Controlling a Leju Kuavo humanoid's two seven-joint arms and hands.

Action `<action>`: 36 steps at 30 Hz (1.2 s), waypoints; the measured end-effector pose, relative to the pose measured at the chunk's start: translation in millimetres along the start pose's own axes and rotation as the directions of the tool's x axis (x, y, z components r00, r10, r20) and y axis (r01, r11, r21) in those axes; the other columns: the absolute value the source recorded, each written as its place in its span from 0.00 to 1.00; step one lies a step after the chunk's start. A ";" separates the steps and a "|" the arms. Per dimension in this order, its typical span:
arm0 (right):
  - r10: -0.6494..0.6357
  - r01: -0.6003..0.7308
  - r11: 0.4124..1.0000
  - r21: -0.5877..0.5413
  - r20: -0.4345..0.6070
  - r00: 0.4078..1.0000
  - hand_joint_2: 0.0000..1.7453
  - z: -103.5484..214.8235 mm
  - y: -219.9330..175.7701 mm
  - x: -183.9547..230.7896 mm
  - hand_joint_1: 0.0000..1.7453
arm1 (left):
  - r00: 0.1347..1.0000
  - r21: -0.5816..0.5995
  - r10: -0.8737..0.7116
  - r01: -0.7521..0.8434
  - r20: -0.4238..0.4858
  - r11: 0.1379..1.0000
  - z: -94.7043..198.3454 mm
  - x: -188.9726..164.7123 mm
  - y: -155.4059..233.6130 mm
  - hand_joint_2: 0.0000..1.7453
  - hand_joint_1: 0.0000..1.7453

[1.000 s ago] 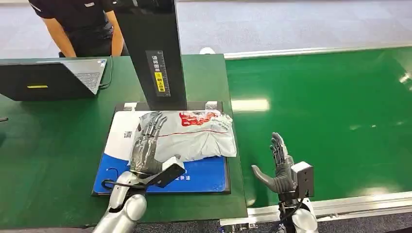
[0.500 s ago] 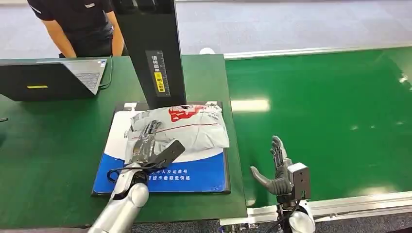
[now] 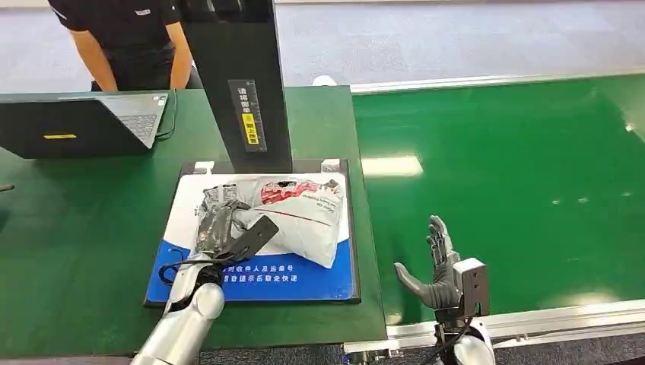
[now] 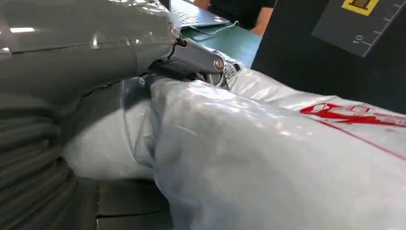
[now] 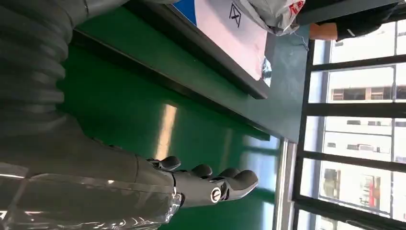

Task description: Moved the parcel from conveyor to table for the left to box.

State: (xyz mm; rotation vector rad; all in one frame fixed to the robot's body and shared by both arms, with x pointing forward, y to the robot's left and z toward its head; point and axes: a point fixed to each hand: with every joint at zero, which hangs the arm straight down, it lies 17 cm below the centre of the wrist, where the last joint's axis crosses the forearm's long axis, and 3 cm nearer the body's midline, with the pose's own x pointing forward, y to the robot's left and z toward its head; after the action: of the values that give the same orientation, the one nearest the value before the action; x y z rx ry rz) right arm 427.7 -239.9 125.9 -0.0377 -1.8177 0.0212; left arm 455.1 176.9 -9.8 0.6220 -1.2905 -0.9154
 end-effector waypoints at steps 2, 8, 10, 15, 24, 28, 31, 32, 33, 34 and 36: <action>-0.001 0.001 1.000 -0.006 -0.001 1.000 1.00 0.1 -1.6 -0.4 0.00 | 1.000 0.012 0.002 -0.002 0.001 1.000 0.1 -1.5 2.4 1.00 1.00; -0.006 0.006 1.000 -0.009 -0.002 1.000 1.00 1.6 -4.4 -0.2 0.00 | 1.000 0.038 -0.008 0.008 -0.001 0.999 4.2 -11.5 6.1 1.00 1.00; -0.008 0.008 1.000 -0.007 -0.002 1.000 1.00 1.6 -4.6 0.1 0.00 | 0.999 0.069 -0.027 0.028 -0.025 0.997 5.1 -22.7 13.6 1.00 1.00; -0.008 0.008 1.000 -0.010 0.005 1.000 1.00 1.9 -7.3 3.6 0.00 | 0.985 0.232 -0.117 0.144 -0.124 0.962 9.0 -79.4 68.4 1.00 1.00; -0.019 0.019 0.999 -0.039 0.012 1.000 1.00 9.0 -21.5 5.2 0.00 | 0.895 0.529 -0.255 0.426 -0.367 0.734 60.7 -208.6 225.1 1.00 1.00; -0.024 0.025 0.998 -0.050 0.012 1.000 1.00 11.6 -25.3 3.9 0.00 | 0.842 0.545 -0.252 0.508 -0.476 0.667 88.8 -256.7 278.0 1.00 1.00; -0.025 0.025 0.998 -0.052 0.010 1.000 1.00 14.3 -26.0 2.6 0.00 | 0.815 0.565 -0.229 0.543 -0.532 0.621 110.9 -284.2 315.7 1.00 0.31; -0.024 0.025 0.998 -0.053 0.009 1.000 1.00 15.0 -26.3 2.3 0.00 | 0.806 0.573 -0.212 0.552 -0.552 0.605 118.6 -292.2 328.0 1.00 0.13; -0.024 0.024 0.998 -0.054 0.009 1.000 1.00 15.6 -26.7 2.4 0.00 | 0.795 0.580 -0.194 0.563 -0.575 0.589 127.6 -301.4 340.9 1.00 0.00; -0.023 0.024 0.998 -0.055 0.011 1.000 1.00 15.7 -27.0 3.2 0.00 | 0.786 0.585 -0.177 0.571 -0.593 0.576 134.3 -308.3 351.0 1.00 0.00; -0.023 0.023 0.998 -0.055 0.013 1.000 1.00 15.8 -27.3 3.7 0.00 | 0.767 0.588 -0.151 0.588 -0.624 0.556 145.7 -319.9 367.3 1.00 0.00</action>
State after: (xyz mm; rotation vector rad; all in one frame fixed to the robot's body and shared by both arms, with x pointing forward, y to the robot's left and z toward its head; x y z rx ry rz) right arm 411.1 -267.0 126.5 -0.0559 -1.8304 -0.0451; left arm 386.8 654.0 152.2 1.7828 -1.0058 -0.4243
